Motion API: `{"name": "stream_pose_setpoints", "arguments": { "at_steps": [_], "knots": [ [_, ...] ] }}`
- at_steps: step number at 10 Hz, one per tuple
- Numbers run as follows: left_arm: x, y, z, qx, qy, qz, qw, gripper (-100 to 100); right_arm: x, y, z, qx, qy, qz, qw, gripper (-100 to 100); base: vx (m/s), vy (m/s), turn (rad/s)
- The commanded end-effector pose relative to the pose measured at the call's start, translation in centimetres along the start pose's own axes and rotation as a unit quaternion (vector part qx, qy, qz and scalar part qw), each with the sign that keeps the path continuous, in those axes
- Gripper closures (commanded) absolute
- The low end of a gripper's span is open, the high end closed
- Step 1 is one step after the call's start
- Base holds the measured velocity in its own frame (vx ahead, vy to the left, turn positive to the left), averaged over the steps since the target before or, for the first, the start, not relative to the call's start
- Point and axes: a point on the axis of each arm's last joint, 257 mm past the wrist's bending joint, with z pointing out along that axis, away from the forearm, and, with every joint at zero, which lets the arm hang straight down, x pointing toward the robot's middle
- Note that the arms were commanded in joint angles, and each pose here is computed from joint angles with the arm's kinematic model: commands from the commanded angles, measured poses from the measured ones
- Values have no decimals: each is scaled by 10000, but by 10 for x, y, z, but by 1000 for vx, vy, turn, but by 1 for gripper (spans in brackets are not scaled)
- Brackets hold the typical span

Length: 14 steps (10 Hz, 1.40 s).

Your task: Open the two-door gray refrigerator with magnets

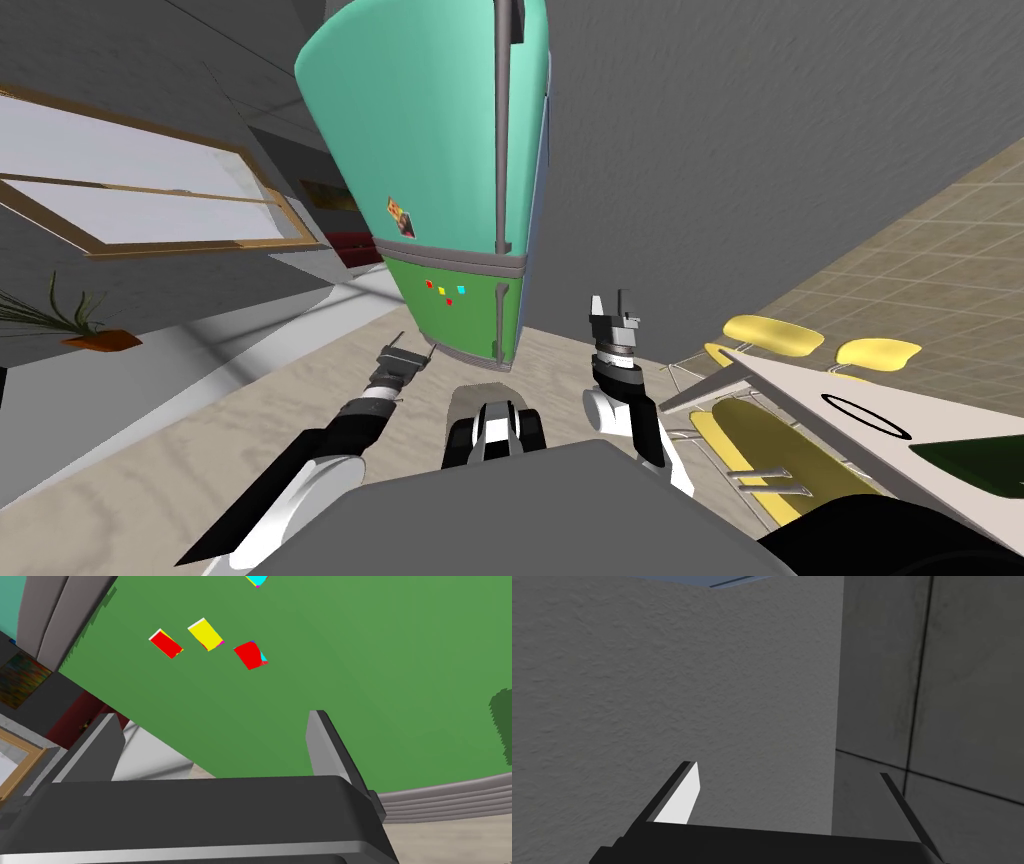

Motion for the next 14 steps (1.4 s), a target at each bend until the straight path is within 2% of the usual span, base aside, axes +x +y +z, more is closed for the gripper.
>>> {"name": "stream_pose_setpoints", "arguments": {
  "at_steps": [1, 7, 14],
  "knots": [
    [-8, 13, 8, -21, -48, -108, 9999, -100, 0, 0, 0, 0, 0, 0, 10000, 0, 72, -119, -49],
    [-20, 41, 24, -88, -117, -295, 9995, -100, 0, 0, 0, 0, 0, 0, 10000, 0, 66, -101, -51],
    [-29, 84, 44, -260, -168, -465, 9984, -100, 0, 0, 0, 0, 0, 0, 10000, 0, 85, -124, -62]
  ]
}}
